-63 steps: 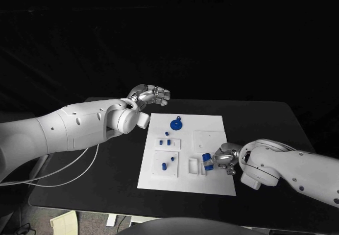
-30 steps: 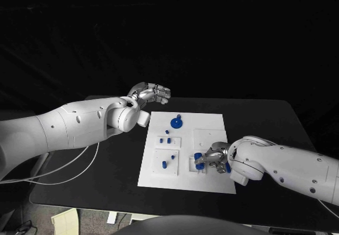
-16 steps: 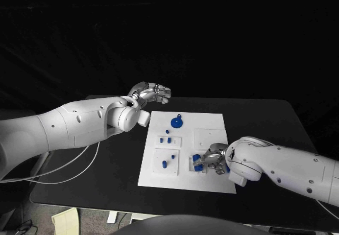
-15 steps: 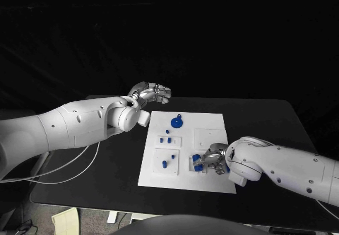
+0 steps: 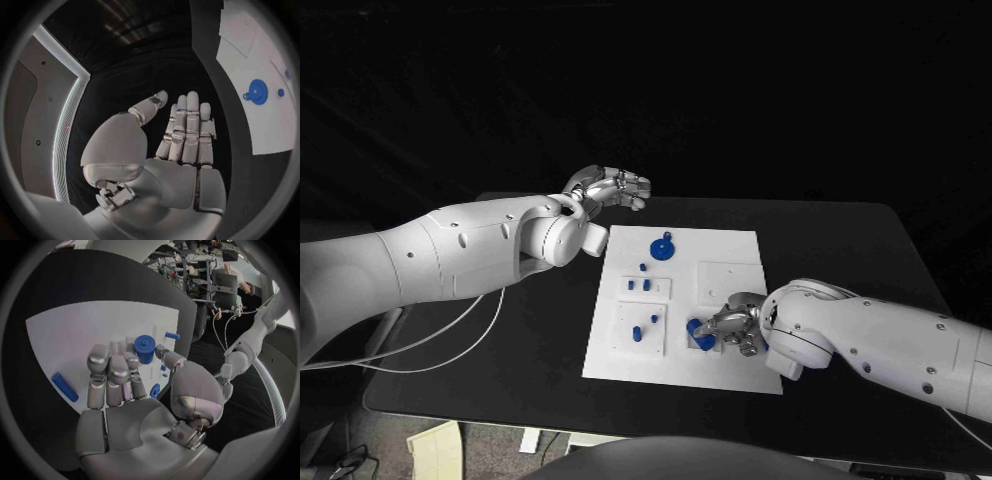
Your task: Assemble the parts on the task board
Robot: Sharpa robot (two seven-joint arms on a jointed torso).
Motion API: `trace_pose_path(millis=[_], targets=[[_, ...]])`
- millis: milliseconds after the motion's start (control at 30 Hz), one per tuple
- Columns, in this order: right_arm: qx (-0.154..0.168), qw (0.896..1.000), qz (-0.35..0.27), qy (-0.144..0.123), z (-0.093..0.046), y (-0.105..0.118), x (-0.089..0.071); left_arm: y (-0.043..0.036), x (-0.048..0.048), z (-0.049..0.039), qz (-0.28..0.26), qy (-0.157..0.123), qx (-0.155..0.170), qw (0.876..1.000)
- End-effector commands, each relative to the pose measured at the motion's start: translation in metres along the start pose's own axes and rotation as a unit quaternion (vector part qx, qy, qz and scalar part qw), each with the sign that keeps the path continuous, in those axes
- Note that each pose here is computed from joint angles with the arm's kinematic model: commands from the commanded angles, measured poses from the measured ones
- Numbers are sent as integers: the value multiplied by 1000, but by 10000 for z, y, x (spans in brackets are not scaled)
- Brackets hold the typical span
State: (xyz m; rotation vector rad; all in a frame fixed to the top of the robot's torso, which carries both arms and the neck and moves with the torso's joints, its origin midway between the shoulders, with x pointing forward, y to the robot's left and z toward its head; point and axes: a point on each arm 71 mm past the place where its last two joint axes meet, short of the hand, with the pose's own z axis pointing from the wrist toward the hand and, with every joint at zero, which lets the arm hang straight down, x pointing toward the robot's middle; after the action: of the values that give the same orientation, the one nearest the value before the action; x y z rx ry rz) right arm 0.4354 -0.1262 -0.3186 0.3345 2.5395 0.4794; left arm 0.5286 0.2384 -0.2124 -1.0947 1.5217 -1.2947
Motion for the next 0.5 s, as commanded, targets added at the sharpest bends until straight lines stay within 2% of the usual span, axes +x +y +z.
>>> trace_pose_path(millis=[33,200,500], targets=[[-4,1000,-4,0,6,7,7,-16,22,4,-4,7,4,1000],[-8,1000,-3,-2,9,7,0,-16,22,5,-4,7,3,1000],[-22,1000,-10,8,-14,29,38,-16,23,5,-4,7,3,1000]])
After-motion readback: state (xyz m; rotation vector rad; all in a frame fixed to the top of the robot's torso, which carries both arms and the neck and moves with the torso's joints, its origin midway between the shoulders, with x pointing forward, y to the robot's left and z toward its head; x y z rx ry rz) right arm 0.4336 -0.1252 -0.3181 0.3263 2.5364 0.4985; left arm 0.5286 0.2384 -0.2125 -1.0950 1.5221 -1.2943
